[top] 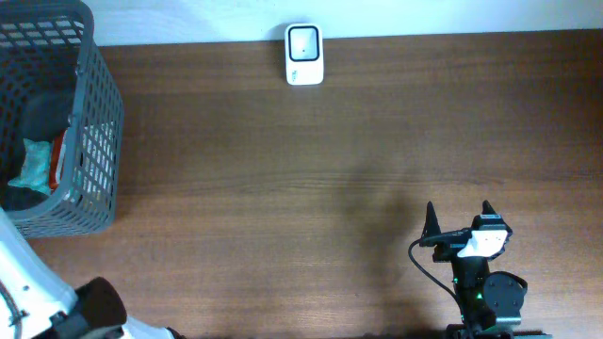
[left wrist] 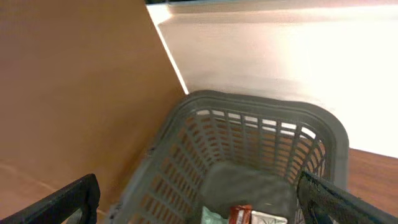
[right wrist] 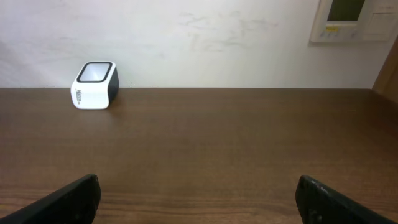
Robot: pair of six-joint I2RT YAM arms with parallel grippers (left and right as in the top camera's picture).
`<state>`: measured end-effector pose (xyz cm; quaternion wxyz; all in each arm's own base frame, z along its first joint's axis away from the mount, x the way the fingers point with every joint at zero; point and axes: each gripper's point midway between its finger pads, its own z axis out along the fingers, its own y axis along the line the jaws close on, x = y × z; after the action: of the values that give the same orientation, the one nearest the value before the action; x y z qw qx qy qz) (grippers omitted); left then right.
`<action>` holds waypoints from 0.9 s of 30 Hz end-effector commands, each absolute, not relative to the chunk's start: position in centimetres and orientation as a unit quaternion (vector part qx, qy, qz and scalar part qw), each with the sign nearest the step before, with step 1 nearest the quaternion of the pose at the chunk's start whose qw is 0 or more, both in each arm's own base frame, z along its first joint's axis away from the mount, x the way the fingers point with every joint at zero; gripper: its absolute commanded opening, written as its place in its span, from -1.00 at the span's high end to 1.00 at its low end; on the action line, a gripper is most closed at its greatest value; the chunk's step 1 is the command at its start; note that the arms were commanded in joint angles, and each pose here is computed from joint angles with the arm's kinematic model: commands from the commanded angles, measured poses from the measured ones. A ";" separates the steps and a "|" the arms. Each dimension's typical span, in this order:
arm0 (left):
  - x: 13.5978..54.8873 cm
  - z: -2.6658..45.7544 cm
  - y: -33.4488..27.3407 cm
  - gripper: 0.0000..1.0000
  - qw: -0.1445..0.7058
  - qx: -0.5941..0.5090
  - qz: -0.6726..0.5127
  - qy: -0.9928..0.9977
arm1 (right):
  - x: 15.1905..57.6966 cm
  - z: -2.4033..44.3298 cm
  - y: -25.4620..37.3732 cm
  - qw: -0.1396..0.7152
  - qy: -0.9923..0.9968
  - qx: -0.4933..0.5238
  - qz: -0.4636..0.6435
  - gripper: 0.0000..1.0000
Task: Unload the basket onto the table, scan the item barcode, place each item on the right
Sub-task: 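Reach the left gripper into the grey basket toward the red snack bar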
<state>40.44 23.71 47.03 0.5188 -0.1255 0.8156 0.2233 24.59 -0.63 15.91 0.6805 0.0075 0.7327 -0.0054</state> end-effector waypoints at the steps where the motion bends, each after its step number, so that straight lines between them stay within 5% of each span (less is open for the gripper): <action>1: 40.7 45.5 24.7 -0.98 0.505 -0.134 0.203 0.828 | 24.6 15.6 -0.9 0.680 0.733 0.015 -0.007 -0.97; 8: 42.2 35.2 27.3 -0.98 0.379 -0.141 0.167 0.899 | 24.6 15.6 -0.9 0.680 0.733 0.015 -0.007 -0.97; 15: 44.0 30.1 28.5 -0.98 0.334 -0.136 0.151 0.920 | 24.6 15.6 -0.9 0.680 0.733 0.015 -0.007 -0.97; 18: 43.9 29.1 28.5 -0.67 0.319 -0.124 0.149 0.928 | 24.6 15.6 -0.9 0.680 0.733 0.015 -0.007 -0.97; 21: 43.6 26.4 28.3 -0.78 0.289 -0.125 0.135 0.940 | 24.6 15.6 -0.9 0.680 0.733 0.015 -0.007 -0.97; 27: 42.6 19.8 28.1 -0.68 0.210 -0.107 0.118 0.965 | 24.6 15.6 -0.9 0.680 0.733 0.015 -0.007 -0.98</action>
<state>42.53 27.90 22.39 0.2370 -0.1192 0.9565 0.1216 24.59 -0.63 15.91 0.6805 0.0075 0.7327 -0.0054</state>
